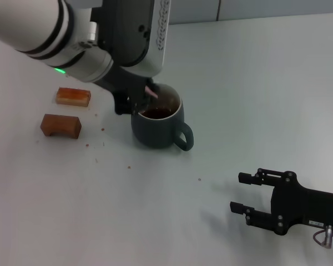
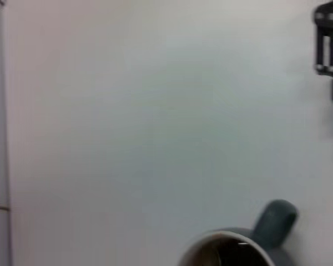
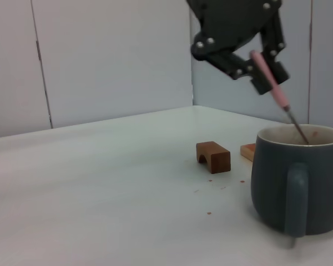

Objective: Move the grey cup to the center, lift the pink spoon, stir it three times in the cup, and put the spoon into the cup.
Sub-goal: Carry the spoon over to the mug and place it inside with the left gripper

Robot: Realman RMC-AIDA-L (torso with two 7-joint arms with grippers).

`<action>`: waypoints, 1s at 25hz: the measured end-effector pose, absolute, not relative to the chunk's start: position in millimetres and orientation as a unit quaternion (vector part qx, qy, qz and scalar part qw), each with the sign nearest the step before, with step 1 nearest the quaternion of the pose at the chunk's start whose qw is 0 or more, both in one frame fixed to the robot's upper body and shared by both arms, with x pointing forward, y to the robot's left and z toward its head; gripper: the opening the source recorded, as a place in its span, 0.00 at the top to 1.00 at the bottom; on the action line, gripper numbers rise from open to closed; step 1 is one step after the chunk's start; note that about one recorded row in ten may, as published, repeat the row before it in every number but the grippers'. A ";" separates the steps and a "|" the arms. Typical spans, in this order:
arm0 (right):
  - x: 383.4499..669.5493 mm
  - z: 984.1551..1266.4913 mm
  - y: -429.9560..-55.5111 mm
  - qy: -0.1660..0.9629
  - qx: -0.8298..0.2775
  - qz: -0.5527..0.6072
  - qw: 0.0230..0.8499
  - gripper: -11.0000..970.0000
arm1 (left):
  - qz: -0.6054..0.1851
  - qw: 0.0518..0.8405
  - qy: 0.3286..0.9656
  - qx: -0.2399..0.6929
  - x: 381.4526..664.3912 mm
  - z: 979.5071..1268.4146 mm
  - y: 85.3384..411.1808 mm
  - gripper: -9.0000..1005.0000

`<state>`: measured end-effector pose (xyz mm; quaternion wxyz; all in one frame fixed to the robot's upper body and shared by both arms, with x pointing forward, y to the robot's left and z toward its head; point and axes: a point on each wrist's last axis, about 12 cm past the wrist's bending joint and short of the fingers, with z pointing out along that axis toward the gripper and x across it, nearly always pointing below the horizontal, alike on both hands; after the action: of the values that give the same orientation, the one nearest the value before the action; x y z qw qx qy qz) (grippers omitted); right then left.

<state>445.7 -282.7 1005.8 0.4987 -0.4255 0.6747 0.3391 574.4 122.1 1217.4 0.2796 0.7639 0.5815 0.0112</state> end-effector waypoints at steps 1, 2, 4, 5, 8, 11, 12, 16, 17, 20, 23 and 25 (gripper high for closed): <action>445.7 1005.8 -282.7 0.675 -0.425 0.339 0.499 0.35 | 0.011 0.280 0.581 0.764 574.4 1217.4 122.1 0.86; 445.5 1005.7 -282.8 0.675 -0.425 0.339 0.499 0.35 | 0.014 0.282 0.583 0.762 575.8 1216.3 122.0 0.86; 445.3 1005.6 -282.9 0.675 -0.425 0.339 0.498 0.35 | 0.019 0.278 0.591 0.757 578.3 1213.4 123.4 0.86; 444.9 1005.5 -283.0 0.675 -0.425 0.340 0.498 0.35 | 0.022 0.274 0.595 0.755 579.4 1212.0 125.2 0.86; 444.6 1005.4 -283.1 0.675 -0.425 0.340 0.498 0.35 | 0.023 0.258 0.608 0.751 577.8 1211.0 131.4 0.86; 444.5 1005.4 -283.0 0.675 -0.425 0.340 0.498 0.35 | 0.020 0.253 0.612 0.749 576.2 1212.4 134.4 0.86; 444.5 1005.3 -283.0 0.675 -0.425 0.340 0.498 0.35 | 0.017 0.251 0.613 0.749 574.9 1213.2 135.8 0.86; 445.0 1005.5 -282.8 0.677 -0.423 0.342 0.496 0.35 | 0.006 0.250 0.611 0.751 570.0 1213.7 136.0 0.85; 445.0 1005.5 -282.8 0.677 -0.423 0.342 0.496 0.35 | 0.003 0.251 0.610 0.752 569.1 1213.1 135.5 0.84; 445.4 1005.7 -282.5 0.676 -0.423 0.343 0.496 0.35 | -0.001 0.252 0.608 0.753 567.7 1210.1 132.9 0.84; 445.7 1005.8 -282.3 0.676 -0.424 0.343 0.496 0.35 | -0.003 0.264 0.612 0.746 567.9 1206.5 130.4 0.83; 445.9 1005.9 -282.3 0.676 -0.424 0.343 0.496 0.35 | -0.004 0.267 0.616 0.741 568.2 1206.3 129.9 0.82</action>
<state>445.9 -282.3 1005.9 0.4956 -0.4241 0.6761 0.3428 568.2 129.9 1206.3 0.2675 0.7407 0.6163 -0.0040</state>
